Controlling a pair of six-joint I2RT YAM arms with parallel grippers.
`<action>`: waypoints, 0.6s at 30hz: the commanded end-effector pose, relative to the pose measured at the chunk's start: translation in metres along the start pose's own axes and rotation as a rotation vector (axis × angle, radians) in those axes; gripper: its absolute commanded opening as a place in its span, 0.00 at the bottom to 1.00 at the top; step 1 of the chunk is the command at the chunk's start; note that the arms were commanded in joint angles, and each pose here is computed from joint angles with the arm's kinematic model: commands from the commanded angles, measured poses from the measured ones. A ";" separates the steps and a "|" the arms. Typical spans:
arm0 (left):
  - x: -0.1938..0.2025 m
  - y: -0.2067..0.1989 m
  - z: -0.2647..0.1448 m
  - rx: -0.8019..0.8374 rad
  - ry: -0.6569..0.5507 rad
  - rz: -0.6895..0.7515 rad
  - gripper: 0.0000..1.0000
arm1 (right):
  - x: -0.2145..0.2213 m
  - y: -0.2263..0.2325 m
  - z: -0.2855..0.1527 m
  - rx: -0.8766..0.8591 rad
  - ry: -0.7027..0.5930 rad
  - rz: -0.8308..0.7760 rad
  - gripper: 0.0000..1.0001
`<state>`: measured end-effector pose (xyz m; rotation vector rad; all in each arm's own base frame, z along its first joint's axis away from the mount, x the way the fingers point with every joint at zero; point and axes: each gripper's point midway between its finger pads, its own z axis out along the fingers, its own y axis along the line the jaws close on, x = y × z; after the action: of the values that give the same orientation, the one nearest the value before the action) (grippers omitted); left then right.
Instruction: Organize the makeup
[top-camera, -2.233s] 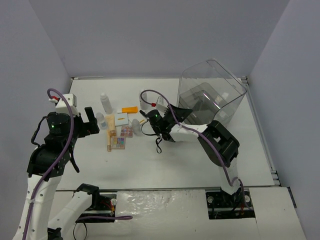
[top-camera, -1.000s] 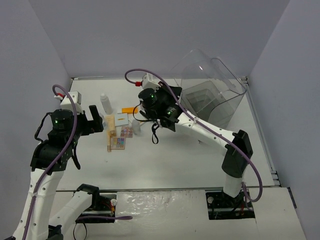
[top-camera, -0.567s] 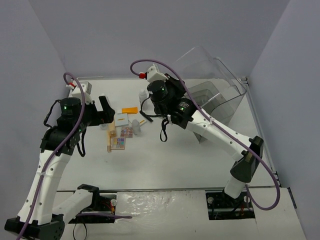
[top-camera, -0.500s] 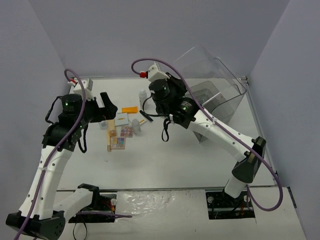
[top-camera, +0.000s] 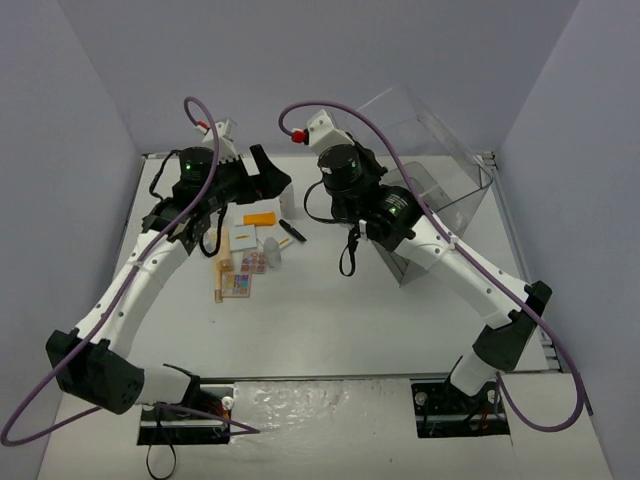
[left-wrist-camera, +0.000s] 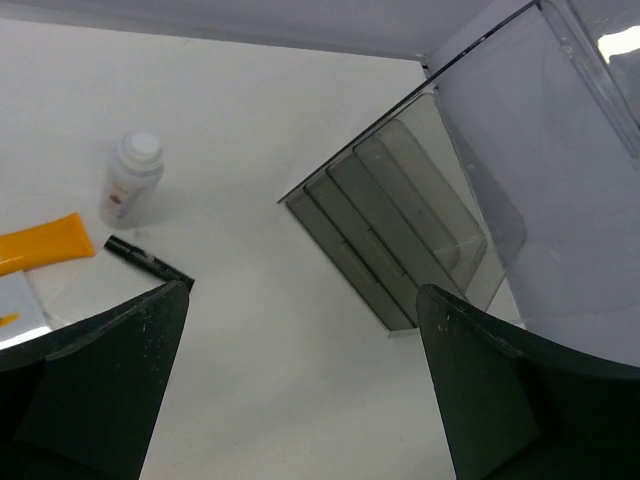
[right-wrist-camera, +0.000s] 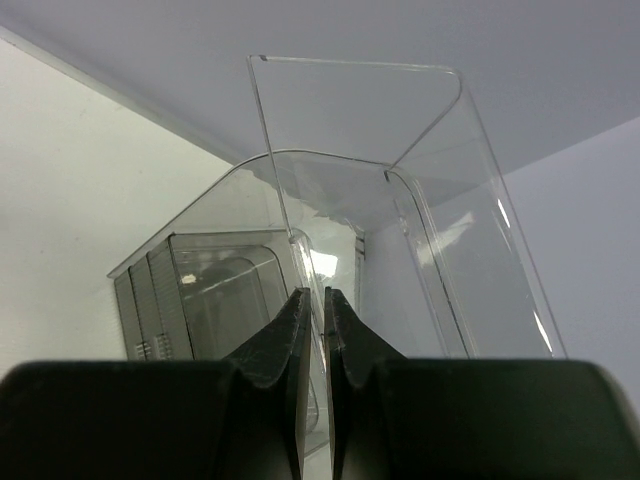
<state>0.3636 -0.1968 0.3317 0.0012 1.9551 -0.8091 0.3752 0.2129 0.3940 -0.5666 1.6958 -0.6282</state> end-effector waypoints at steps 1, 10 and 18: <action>-0.058 -0.068 0.013 0.219 -0.184 0.016 0.97 | -0.025 -0.048 -0.015 0.012 -0.100 0.188 0.03; -0.050 -0.114 0.066 0.389 -0.201 -0.053 0.95 | -0.021 -0.050 -0.005 -0.040 -0.108 0.233 0.03; -0.040 -0.148 0.092 0.530 -0.186 -0.169 0.92 | -0.021 -0.049 -0.002 -0.066 -0.117 0.251 0.04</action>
<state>0.4153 -0.3310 0.3253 0.0473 1.8212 -1.1760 0.3854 0.2088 0.3969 -0.5560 1.7211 -0.4154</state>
